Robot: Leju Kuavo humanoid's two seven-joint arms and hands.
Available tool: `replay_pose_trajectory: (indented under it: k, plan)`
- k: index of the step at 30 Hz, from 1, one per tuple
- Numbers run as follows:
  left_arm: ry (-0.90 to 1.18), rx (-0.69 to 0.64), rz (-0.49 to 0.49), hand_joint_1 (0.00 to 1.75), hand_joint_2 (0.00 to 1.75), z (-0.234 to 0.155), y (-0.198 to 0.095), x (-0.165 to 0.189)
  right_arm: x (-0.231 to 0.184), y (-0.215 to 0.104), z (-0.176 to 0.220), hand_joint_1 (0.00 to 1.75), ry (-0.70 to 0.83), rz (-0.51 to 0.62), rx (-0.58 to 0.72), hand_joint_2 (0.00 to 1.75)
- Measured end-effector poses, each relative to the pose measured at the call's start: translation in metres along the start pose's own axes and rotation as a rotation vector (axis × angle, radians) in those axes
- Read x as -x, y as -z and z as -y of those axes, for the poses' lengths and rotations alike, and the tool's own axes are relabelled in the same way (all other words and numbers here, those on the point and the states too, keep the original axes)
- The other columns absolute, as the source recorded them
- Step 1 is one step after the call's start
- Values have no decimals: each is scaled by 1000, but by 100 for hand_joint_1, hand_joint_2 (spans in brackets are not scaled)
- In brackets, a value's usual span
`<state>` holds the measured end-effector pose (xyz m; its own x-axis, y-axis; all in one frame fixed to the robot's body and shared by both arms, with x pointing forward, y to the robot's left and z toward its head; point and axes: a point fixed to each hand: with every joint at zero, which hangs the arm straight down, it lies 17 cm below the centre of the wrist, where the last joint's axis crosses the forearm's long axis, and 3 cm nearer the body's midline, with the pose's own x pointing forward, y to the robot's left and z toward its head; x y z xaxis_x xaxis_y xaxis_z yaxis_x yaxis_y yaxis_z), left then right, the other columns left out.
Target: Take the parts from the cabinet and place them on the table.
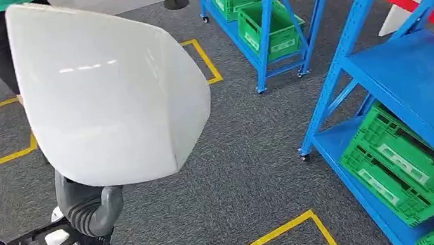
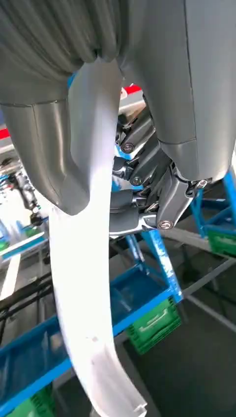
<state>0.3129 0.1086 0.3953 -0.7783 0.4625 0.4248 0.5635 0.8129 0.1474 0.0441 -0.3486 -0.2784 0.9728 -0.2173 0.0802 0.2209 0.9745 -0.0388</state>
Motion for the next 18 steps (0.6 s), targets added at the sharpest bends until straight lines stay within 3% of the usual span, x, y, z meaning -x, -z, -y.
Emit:
replay_pose_trajectory:
  k: [18]
  plan:
    - [-1, 0, -15, 175, 175, 0, -3, 4, -2, 0, 5, 0, 2, 5, 8, 0]
